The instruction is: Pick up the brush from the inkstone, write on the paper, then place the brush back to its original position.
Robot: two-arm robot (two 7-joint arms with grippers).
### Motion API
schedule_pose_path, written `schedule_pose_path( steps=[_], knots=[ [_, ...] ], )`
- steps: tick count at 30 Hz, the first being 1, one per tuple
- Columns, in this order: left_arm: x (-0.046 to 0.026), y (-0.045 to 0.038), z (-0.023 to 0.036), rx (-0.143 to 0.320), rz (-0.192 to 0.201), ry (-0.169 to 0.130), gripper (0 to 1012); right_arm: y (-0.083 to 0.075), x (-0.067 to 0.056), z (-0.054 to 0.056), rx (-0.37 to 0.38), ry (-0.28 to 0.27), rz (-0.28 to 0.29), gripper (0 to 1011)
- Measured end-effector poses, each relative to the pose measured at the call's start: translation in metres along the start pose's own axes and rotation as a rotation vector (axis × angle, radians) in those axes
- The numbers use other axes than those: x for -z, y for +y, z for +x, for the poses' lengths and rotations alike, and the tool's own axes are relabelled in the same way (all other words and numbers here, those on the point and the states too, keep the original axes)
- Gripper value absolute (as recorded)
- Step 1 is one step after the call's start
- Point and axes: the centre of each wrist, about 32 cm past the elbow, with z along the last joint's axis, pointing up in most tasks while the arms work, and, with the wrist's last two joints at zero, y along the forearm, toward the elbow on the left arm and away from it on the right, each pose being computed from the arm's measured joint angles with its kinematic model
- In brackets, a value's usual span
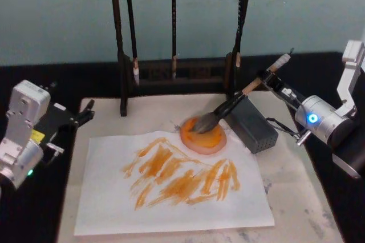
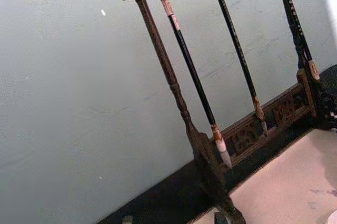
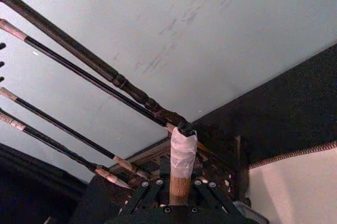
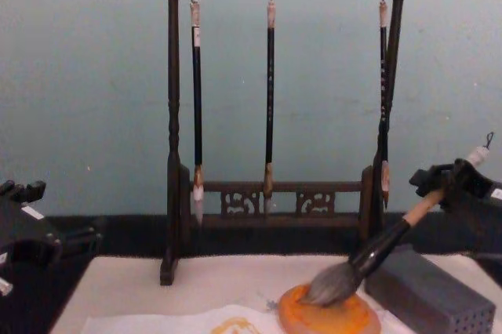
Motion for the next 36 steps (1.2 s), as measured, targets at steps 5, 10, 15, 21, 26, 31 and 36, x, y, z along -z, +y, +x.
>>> schedule_pose_path(
  steps=[5, 10, 15, 21, 26, 31, 36],
  knots=[
    [0.0000, 0.0000, 0.0000, 0.000, 0.000, 0.000, 1001, -0.0013, 0.0002, 0.0018, 0.004, 0.002, -0.001, 154],
    [0.0000, 0.0000, 0.0000, 0.000, 0.000, 0.000, 1001, -0.0014, 0.0005, 0.0031, 0.006, 0.003, 0.001, 154],
    [0.0000, 0.0000, 0.0000, 0.000, 0.000, 0.000, 1001, -0.0008, 0.0009, 0.0027, 0.007, 0.003, 0.002, 155],
    [0.0000, 0.0000, 0.0000, 0.000, 0.000, 0.000, 1001, 0.0007, 0.0007, 0.0038, 0.010, 0.003, -0.002, 155],
    [0.0000, 0.0000, 0.0000, 0.000, 0.000, 0.000, 1001, 0.0014, 0.0012, 0.0048, 0.013, 0.003, -0.003, 154],
    [0.0000, 0.0000, 0.0000, 0.000, 0.000, 0.000, 1001, 0.0017, 0.0019, 0.0056, 0.017, 0.005, -0.004, 155],
    [0.0000, 0.0000, 0.0000, 0.000, 0.000, 0.000, 1001, 0.0024, 0.0021, 0.0068, 0.020, 0.007, -0.008, 155]
  ],
)
